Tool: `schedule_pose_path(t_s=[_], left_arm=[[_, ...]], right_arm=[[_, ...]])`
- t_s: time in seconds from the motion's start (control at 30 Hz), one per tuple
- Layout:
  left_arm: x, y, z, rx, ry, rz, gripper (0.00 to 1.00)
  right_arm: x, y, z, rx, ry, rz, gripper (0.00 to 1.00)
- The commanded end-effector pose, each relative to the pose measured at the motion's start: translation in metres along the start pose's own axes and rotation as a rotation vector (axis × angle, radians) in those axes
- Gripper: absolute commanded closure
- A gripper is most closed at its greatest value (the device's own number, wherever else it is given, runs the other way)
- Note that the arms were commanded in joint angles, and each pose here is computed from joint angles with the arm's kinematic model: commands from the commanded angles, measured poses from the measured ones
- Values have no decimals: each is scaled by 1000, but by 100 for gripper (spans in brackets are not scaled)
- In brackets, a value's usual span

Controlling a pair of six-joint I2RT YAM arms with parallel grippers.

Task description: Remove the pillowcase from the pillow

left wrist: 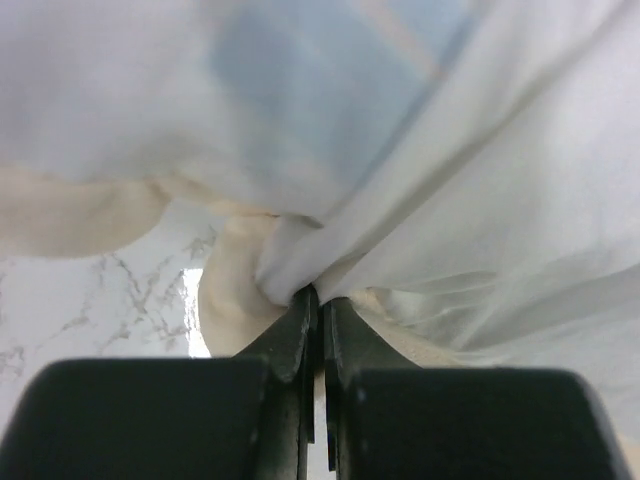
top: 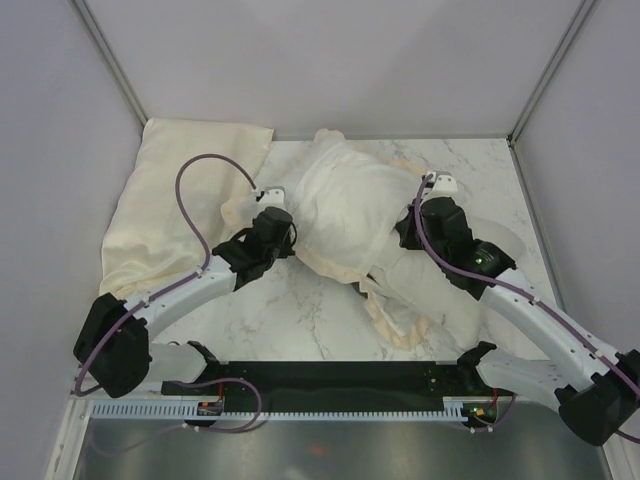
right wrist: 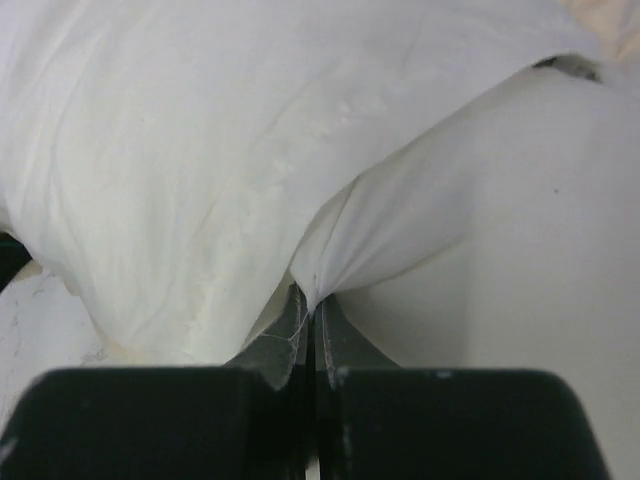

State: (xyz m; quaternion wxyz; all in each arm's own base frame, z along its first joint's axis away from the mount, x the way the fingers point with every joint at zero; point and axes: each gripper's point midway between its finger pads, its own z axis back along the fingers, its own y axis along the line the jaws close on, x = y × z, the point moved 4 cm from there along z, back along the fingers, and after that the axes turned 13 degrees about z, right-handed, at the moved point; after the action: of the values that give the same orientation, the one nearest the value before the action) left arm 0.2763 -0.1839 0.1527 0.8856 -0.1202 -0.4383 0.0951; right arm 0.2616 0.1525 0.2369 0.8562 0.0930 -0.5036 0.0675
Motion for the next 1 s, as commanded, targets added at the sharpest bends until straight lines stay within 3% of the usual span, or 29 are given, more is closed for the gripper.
schedule_pose_path(t_s=[0.0, 0.3, 0.53, 0.97], left_arm=[[42, 24, 0, 56, -133, 69, 98], [91, 54, -7, 96, -210, 150, 98], [119, 70, -10, 121, -245, 180, 98], [43, 57, -4, -12, -113, 182, 98]], right_arm=[[34, -20, 35, -93, -89, 28, 100], [48, -39, 79, -145, -133, 52, 100], [35, -49, 84, -186, -89, 83, 100], [-18, -75, 1, -226, 79, 91, 100]])
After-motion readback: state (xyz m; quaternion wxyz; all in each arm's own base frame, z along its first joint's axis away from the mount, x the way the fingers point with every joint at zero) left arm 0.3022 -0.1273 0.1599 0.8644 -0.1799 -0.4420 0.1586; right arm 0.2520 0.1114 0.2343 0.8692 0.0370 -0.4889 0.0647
